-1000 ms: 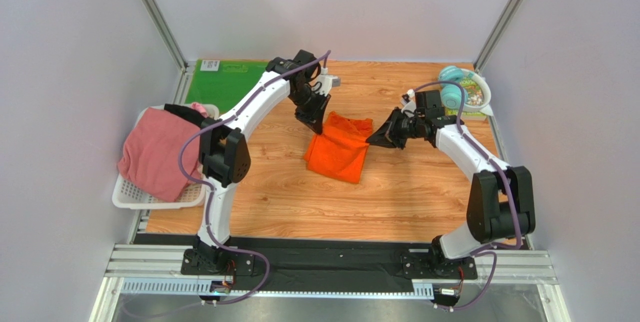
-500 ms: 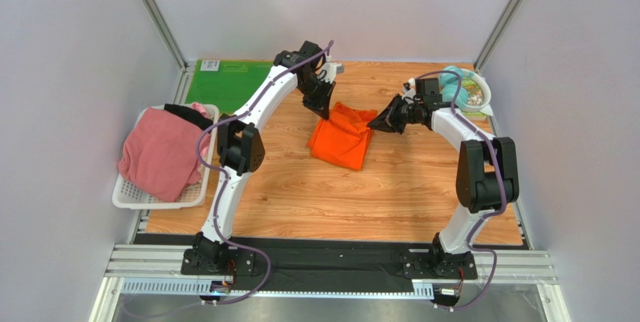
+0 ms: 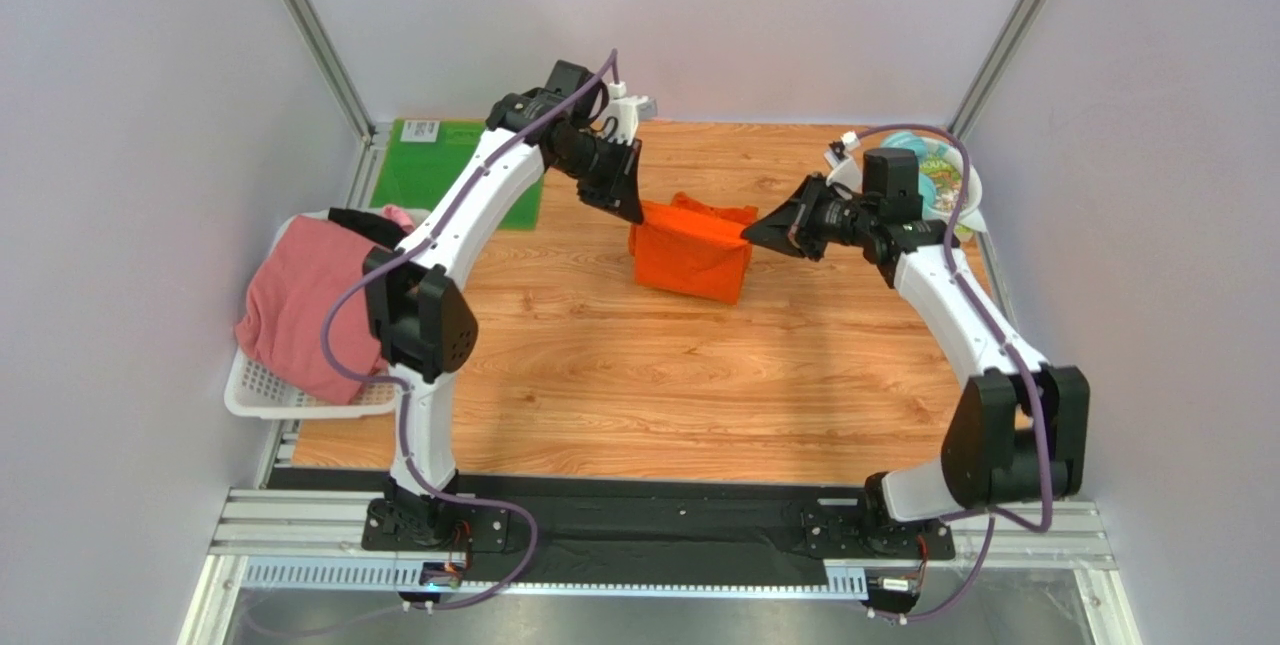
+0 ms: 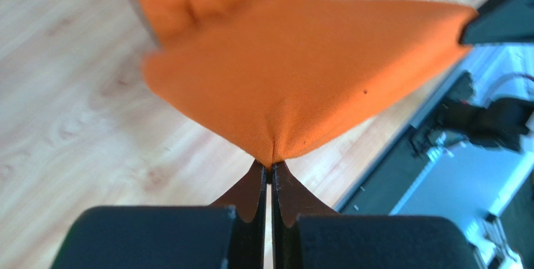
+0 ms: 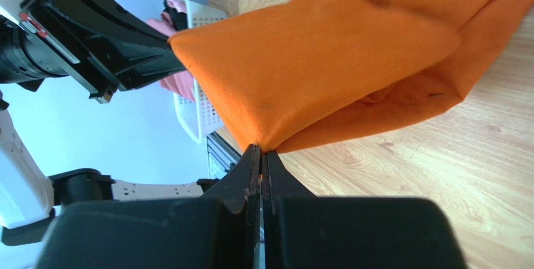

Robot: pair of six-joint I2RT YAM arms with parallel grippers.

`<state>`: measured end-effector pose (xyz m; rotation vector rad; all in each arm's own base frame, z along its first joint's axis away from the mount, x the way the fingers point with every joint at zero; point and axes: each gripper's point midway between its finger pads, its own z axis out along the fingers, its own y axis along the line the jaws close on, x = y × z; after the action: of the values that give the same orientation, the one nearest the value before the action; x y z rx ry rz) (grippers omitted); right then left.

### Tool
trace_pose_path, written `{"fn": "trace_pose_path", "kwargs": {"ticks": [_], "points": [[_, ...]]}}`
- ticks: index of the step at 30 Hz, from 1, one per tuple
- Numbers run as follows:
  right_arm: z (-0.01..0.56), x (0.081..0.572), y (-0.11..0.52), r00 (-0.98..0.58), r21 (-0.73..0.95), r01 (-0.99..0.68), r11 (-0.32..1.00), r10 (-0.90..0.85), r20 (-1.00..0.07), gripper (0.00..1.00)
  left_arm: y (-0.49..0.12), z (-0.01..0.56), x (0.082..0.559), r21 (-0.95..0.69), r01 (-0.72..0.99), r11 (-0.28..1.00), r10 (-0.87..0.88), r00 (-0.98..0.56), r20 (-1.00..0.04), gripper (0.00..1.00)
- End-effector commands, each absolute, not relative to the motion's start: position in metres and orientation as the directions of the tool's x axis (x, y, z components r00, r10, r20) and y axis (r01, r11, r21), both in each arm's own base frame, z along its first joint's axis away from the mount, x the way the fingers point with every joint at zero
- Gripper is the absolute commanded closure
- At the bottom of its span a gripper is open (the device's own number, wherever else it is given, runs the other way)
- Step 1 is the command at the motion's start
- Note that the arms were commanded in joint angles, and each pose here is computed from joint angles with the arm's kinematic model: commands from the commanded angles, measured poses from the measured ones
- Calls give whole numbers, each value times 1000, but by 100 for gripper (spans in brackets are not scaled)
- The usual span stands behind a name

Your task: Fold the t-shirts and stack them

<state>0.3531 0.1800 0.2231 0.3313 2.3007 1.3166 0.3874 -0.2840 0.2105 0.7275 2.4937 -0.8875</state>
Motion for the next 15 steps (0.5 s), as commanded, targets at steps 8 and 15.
{"fn": "trace_pose_path", "kwargs": {"ticks": [8, 15], "points": [[213, 230, 180, -901, 851, -15, 525, 363, -239, 100, -273, 229, 213, -599, 671, 437, 578, -720, -384, 100], [226, 207, 174, -885, 848, -28, 530, 381, -267, 100, -282, 217, 181, -606, 689, 397, 633, -684, -363, 100]]}}
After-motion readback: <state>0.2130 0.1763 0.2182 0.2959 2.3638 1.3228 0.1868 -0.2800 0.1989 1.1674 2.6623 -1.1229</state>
